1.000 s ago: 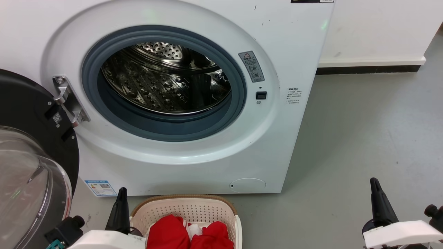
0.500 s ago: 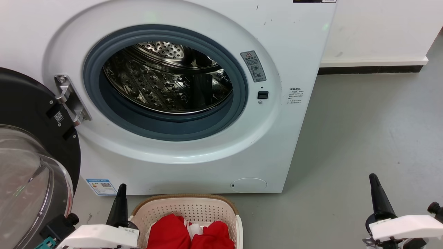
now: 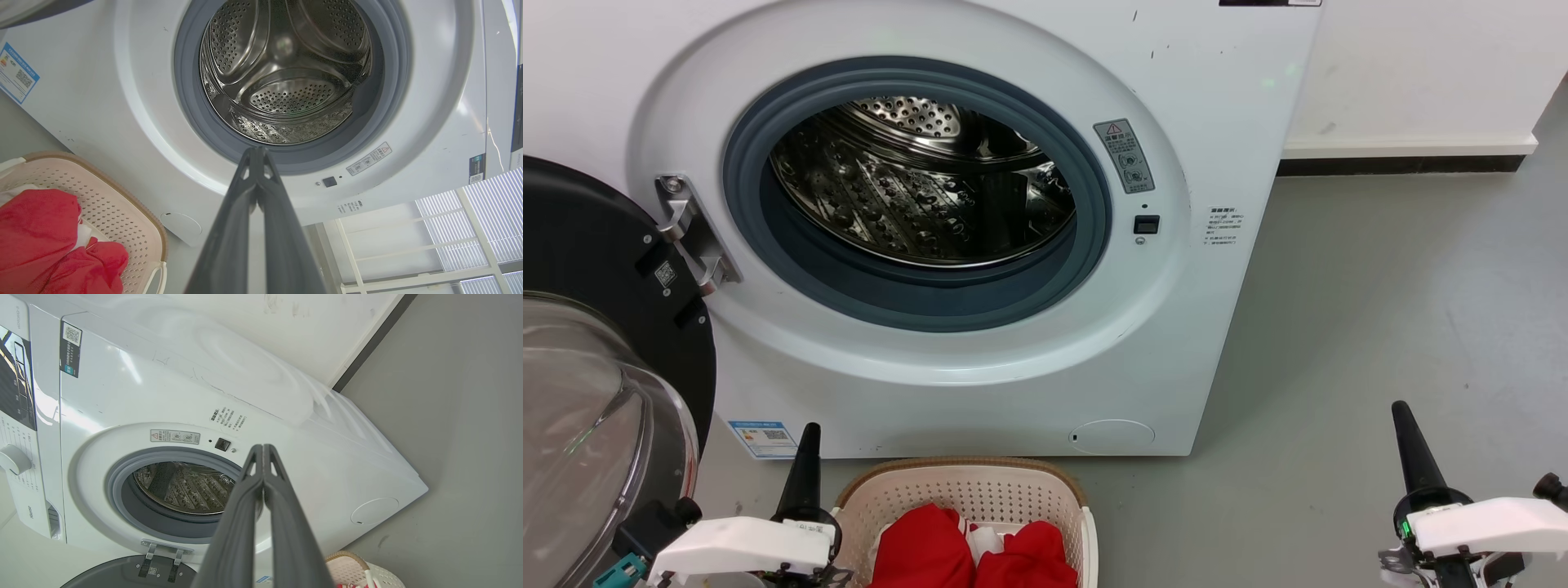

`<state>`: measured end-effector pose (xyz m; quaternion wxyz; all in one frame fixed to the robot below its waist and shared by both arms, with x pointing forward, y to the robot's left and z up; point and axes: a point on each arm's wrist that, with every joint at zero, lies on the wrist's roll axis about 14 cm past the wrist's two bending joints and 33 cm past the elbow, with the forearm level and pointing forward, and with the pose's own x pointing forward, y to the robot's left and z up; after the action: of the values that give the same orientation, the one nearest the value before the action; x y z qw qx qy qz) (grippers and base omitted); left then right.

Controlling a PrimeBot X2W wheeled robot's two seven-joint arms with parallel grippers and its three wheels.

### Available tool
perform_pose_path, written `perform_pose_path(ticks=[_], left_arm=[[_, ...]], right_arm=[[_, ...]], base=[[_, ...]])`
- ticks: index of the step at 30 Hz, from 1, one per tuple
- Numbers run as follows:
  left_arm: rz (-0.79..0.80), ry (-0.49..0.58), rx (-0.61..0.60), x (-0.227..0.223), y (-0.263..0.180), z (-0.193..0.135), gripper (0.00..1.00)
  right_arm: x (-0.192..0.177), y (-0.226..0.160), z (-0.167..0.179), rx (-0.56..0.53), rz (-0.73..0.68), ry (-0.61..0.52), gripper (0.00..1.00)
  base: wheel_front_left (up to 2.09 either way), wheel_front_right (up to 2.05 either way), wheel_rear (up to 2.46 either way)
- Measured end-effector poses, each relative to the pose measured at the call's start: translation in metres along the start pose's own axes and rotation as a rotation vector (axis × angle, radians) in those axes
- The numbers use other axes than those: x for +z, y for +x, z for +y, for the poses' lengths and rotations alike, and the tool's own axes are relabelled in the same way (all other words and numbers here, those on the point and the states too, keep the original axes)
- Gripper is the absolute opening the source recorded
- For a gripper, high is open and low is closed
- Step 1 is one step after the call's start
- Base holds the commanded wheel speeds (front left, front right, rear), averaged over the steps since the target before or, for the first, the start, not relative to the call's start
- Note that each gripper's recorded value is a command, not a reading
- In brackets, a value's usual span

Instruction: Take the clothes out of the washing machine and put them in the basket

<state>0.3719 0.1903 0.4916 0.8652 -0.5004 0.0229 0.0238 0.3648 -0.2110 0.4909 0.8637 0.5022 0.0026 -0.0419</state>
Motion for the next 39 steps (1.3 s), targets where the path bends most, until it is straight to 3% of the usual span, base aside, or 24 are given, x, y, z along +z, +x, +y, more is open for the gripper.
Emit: perform_pose_path(ticks=[39], left_arm=[[0.010,-0.365,-0.026,0.009,0.010,-0.003,0.00]], right_arm=[[-0.003,0.015,0.012,0.032,0.041,0.363,0.00]], base=[[0.00,0.00,0.00]])
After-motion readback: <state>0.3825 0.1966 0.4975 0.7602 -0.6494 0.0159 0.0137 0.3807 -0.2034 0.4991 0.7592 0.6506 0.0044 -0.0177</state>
